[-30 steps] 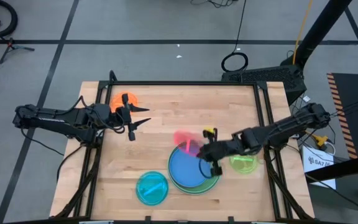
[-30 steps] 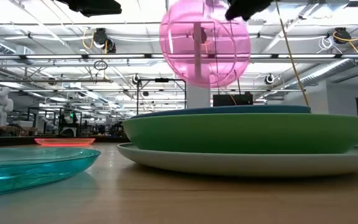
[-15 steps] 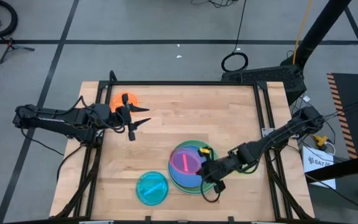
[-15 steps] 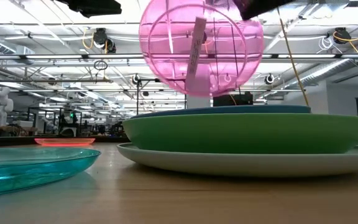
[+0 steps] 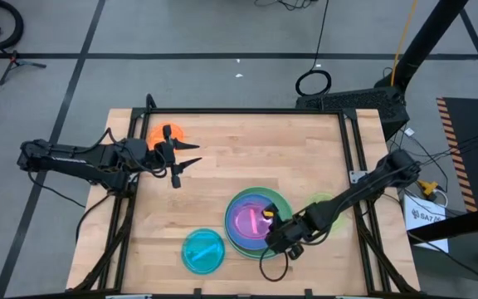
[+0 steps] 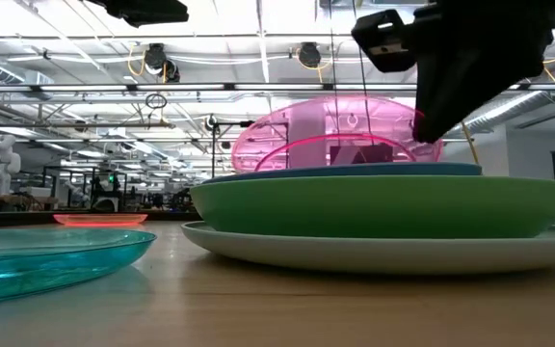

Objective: Stack plastic plates
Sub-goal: Stack the transparent pink plate on the blue plate, then stack the transparent orange plate on the transparent pink plate

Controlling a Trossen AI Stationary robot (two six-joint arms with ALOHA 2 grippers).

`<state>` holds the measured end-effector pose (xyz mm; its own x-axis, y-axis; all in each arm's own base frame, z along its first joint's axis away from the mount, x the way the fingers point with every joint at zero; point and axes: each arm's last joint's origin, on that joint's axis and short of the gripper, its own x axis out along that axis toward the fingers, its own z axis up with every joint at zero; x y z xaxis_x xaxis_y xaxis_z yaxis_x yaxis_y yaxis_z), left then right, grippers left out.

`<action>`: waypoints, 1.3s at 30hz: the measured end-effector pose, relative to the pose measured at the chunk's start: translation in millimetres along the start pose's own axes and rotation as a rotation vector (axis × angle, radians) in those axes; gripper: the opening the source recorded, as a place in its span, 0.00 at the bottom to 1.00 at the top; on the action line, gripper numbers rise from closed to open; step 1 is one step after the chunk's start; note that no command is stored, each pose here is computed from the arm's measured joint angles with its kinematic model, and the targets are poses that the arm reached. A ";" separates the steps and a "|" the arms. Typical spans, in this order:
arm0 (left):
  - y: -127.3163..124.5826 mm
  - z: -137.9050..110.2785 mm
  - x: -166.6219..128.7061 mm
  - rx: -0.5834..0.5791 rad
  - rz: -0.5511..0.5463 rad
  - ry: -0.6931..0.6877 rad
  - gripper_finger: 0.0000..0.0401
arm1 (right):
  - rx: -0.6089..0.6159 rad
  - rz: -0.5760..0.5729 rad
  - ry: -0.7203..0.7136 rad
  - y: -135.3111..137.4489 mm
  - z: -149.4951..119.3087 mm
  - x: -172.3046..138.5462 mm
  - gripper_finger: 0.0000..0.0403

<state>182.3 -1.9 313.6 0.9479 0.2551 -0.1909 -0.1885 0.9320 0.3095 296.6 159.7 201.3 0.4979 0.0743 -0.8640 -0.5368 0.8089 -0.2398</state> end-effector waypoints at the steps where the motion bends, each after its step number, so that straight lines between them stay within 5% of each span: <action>1: 0.0 0.0 0.0 0.001 0.000 0.000 0.42 | -0.005 0.001 0.007 0.4 -0.4 1.8 0.00; 19: 0.0 0.0 0.0 -0.002 0.000 0.000 0.42 | 0.073 -0.034 0.018 -1.4 -1.3 2.6 0.18; 28: -0.5 -2.2 -0.1 -0.033 -0.004 0.023 0.42 | 0.287 -0.197 0.060 -10.1 -7.4 -4.4 0.19; 39: 4.9 -20.5 -0.6 -0.263 0.172 0.204 0.42 | 0.483 -0.227 0.069 -34.1 -24.4 -53.8 0.19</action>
<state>175.6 7.8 296.1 0.8308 0.4353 -0.3467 -0.4256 0.8984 0.1082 271.4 113.8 245.2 0.5108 -0.1592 -0.8448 -0.0383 0.9775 -0.2074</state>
